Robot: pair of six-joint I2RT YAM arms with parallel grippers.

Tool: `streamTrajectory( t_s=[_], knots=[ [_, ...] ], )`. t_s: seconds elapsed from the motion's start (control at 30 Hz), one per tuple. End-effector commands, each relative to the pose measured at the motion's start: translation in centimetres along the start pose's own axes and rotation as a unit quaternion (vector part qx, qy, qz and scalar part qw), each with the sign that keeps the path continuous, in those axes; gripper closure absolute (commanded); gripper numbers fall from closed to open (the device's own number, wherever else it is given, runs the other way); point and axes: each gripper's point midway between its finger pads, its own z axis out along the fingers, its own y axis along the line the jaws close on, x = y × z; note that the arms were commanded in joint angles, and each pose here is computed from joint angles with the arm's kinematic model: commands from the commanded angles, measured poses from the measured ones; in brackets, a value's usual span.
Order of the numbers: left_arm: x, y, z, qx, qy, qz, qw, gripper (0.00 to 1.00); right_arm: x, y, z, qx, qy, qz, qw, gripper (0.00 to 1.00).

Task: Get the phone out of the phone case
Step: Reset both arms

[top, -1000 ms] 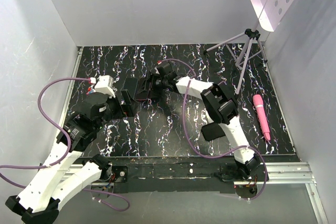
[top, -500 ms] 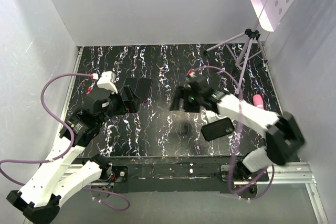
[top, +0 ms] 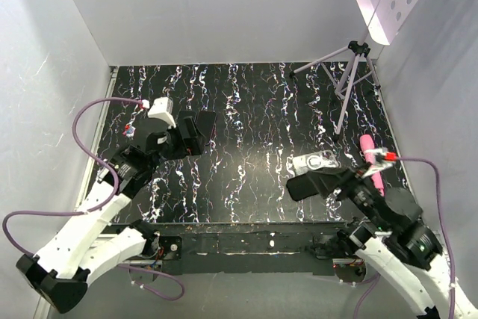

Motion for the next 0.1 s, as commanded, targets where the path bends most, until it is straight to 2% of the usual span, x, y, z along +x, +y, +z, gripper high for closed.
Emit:
streamTrajectory(
  t_s=[0.0,0.07],
  knots=[
    [-2.04,-1.06,-0.63,0.013,-0.03,-0.02,0.999,0.02,-3.18,-0.23,-3.53,-0.015,-0.099,-0.019,0.995,0.11],
    [-2.57,-1.18,-1.06,0.02,-0.047,-0.027,0.998,0.02,-3.84,-0.05,-4.39,-0.029,-0.125,-0.022,0.991,0.11]
  ],
)
